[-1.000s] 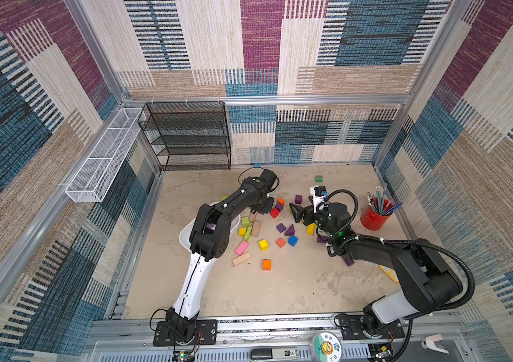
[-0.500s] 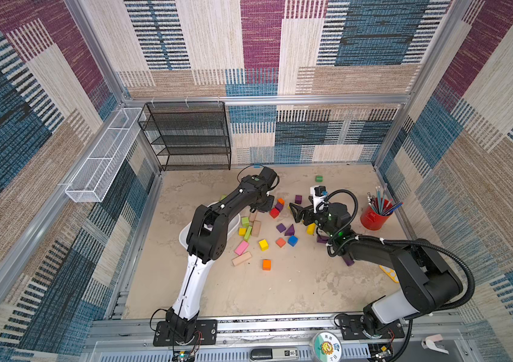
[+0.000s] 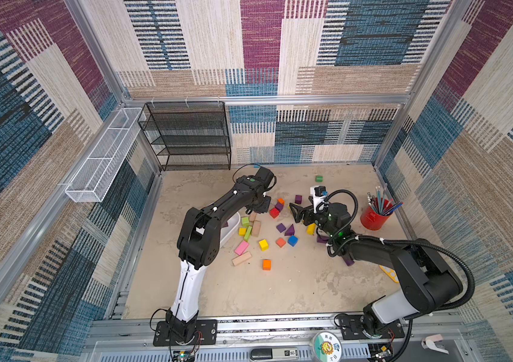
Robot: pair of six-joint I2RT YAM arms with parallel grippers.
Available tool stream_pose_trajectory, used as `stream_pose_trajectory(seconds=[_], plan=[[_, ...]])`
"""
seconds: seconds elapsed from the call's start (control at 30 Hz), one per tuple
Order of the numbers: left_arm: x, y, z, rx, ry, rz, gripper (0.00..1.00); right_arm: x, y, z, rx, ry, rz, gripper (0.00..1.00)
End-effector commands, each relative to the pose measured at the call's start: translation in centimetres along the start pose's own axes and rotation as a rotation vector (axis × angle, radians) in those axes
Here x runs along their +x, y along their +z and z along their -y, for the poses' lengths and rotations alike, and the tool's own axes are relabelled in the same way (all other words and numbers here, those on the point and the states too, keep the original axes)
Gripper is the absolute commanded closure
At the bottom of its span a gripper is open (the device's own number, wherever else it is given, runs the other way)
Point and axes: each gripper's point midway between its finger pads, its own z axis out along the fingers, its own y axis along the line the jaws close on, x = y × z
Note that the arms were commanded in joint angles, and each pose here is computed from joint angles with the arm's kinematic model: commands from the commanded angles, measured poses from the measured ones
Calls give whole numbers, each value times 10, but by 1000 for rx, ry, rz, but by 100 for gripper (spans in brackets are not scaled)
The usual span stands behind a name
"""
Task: Pick purple bricks into the storage bin
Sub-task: Pick up the building block from the center of the board, then place the building block in the storage box.
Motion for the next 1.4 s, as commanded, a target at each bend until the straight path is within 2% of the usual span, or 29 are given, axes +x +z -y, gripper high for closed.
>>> stream_pose_trajectory(seconds=[0.0,0.5,0.87,1.03,1.13,1.37], plan=[[4,-10,-5,-12,-34,4,74,-7,-1,-1,-2,2,32,0],[33,-67,-18,-17,-68,61,74,3,4,9,48,29,2,0],[74,-97,-38,-42,-113,83,74,11,9,2,59,-1,-22,0],[87,-102,-44,-31,-176,92,74,13,-7,-32,42,-86,33,1],[88,-102,-46,-23,-226,110,74,14,-27,-57,-20,-159,85,0],[85,-101,-59,-20,-310,134,74,15,-58,-70,-92,-190,140,0]])
